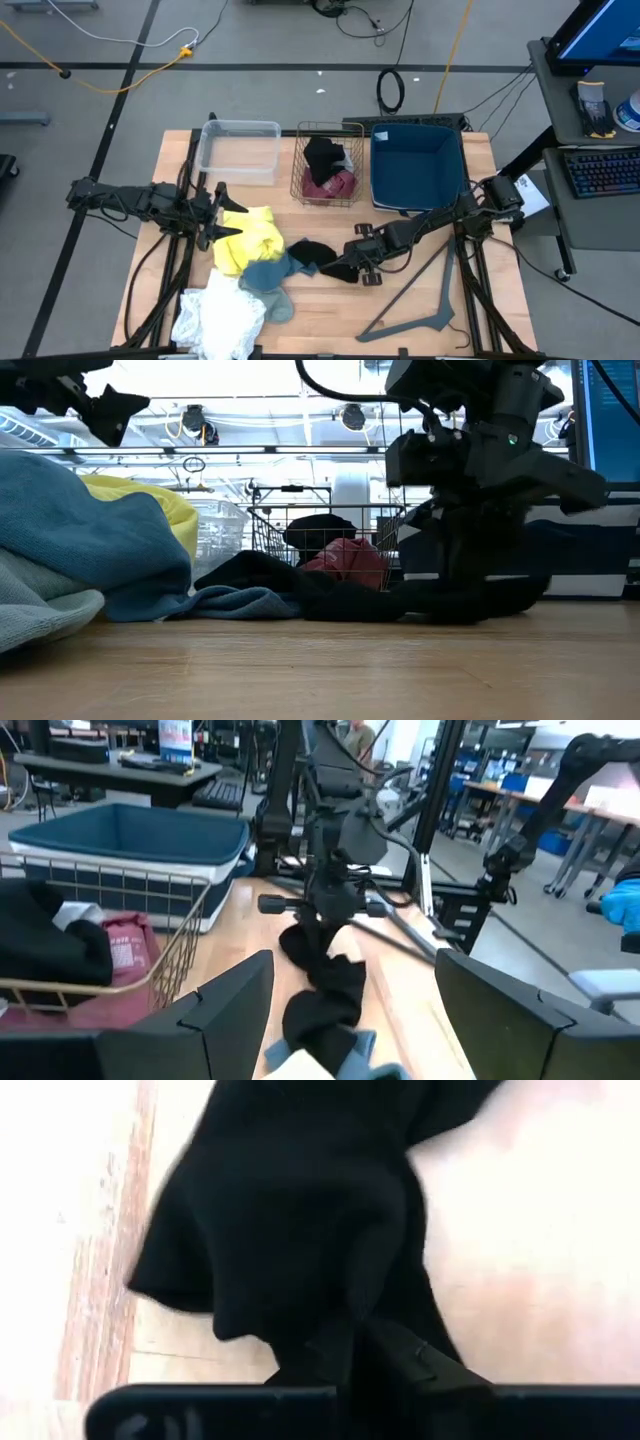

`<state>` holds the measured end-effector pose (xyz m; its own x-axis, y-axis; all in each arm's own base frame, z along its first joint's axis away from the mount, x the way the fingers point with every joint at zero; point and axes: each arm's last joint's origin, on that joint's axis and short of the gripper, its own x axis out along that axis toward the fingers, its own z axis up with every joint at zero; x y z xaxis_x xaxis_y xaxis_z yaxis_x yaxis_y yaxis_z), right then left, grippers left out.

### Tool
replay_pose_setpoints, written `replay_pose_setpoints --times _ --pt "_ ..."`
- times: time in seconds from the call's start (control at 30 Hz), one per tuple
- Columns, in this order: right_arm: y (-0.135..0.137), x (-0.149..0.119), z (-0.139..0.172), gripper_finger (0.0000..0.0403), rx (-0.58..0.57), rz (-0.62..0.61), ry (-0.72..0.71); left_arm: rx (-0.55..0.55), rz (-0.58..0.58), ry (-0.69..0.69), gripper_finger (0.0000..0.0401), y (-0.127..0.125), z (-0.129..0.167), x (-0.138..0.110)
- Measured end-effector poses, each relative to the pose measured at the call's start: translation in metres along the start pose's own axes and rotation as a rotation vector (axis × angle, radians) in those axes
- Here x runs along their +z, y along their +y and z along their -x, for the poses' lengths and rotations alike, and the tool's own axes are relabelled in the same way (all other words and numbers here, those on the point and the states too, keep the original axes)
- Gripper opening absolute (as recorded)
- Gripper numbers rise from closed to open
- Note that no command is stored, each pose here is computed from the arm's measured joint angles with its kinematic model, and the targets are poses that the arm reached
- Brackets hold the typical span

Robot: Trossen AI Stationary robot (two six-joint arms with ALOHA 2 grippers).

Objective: Pick & Place Cloths
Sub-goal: Put the black sock into the transparent bin

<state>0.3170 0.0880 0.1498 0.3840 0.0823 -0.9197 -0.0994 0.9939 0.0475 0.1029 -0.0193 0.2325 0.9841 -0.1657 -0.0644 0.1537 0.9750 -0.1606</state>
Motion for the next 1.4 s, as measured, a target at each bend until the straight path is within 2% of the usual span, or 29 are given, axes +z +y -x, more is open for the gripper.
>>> replay_pose_setpoints --times 0.23,0.4,0.6,0.83,1.1,1.23,1.4 --pt "-0.012 0.010 0.050 0.0003 0.007 -0.033 -0.155 -0.011 -0.001 -0.070 0.0282 -0.001 -0.004 0.007" --pt "-0.023 0.014 0.099 0.0002 0.023 -0.122 -0.323 -0.014 -0.017 -0.107 0.0282 -0.002 -0.014 0.012" --pt "-0.036 0.011 0.156 0.0001 0.044 -0.205 -0.555 0.032 -0.058 -0.157 0.0282 -0.002 -0.031 0.016" --pt "-0.047 0.010 0.208 0.0001 0.051 -0.196 -0.859 0.052 -0.049 -0.214 0.0282 -0.002 -0.052 0.017" --pt "-0.053 0.017 0.238 0.0000 0.108 -0.111 -1.116 0.051 -0.036 -0.206 0.0282 -0.004 -0.081 0.026" --pt "-0.055 0.022 0.244 0.0000 0.154 -0.069 -1.191 0.053 -0.048 -0.196 0.0282 -0.006 -0.097 0.035" --pt "-0.055 0.026 0.248 0.0000 0.122 -0.012 -1.262 0.022 -0.113 -0.195 0.0282 -0.010 -0.117 0.052"
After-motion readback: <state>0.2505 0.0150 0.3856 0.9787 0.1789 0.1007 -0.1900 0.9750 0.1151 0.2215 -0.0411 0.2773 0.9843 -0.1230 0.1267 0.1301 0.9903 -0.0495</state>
